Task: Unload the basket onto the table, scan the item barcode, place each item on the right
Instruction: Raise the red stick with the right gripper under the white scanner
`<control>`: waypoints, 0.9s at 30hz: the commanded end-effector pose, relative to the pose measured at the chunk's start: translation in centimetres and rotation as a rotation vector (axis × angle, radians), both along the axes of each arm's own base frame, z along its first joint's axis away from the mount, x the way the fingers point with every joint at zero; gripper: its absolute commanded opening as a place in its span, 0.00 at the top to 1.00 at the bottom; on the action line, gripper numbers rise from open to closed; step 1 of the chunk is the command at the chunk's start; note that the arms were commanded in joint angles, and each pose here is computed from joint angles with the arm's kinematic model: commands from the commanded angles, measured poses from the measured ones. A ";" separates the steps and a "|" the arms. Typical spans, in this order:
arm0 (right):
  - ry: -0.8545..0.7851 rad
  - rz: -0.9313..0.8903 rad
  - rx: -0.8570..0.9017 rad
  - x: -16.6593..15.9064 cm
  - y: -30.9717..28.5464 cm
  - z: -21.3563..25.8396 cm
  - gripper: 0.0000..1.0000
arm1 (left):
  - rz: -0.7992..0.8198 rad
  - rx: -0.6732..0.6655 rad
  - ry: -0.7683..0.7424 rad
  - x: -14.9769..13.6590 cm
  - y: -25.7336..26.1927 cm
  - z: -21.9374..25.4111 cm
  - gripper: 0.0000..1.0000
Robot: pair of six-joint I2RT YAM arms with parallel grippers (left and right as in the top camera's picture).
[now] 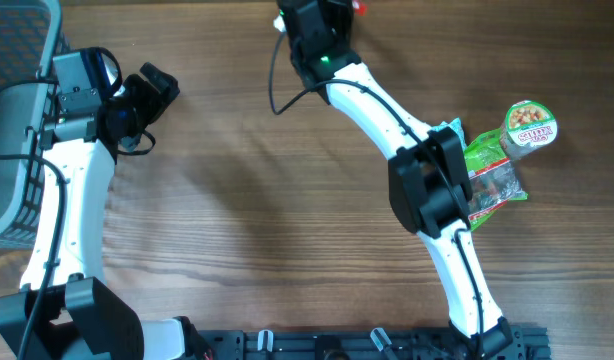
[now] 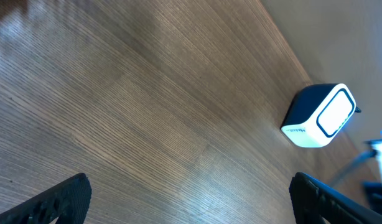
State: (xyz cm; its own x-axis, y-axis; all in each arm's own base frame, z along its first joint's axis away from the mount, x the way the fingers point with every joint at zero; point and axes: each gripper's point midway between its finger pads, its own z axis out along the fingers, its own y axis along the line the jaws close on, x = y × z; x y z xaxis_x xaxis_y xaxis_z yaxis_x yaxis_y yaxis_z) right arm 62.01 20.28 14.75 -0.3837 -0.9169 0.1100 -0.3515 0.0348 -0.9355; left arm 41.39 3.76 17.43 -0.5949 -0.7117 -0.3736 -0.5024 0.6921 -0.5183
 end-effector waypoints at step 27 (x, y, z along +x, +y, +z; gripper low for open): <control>0.229 0.097 0.094 -0.9 -0.3 -5.5 0.96 | -0.002 -0.004 -0.032 0.3 0.0 1.2 0.00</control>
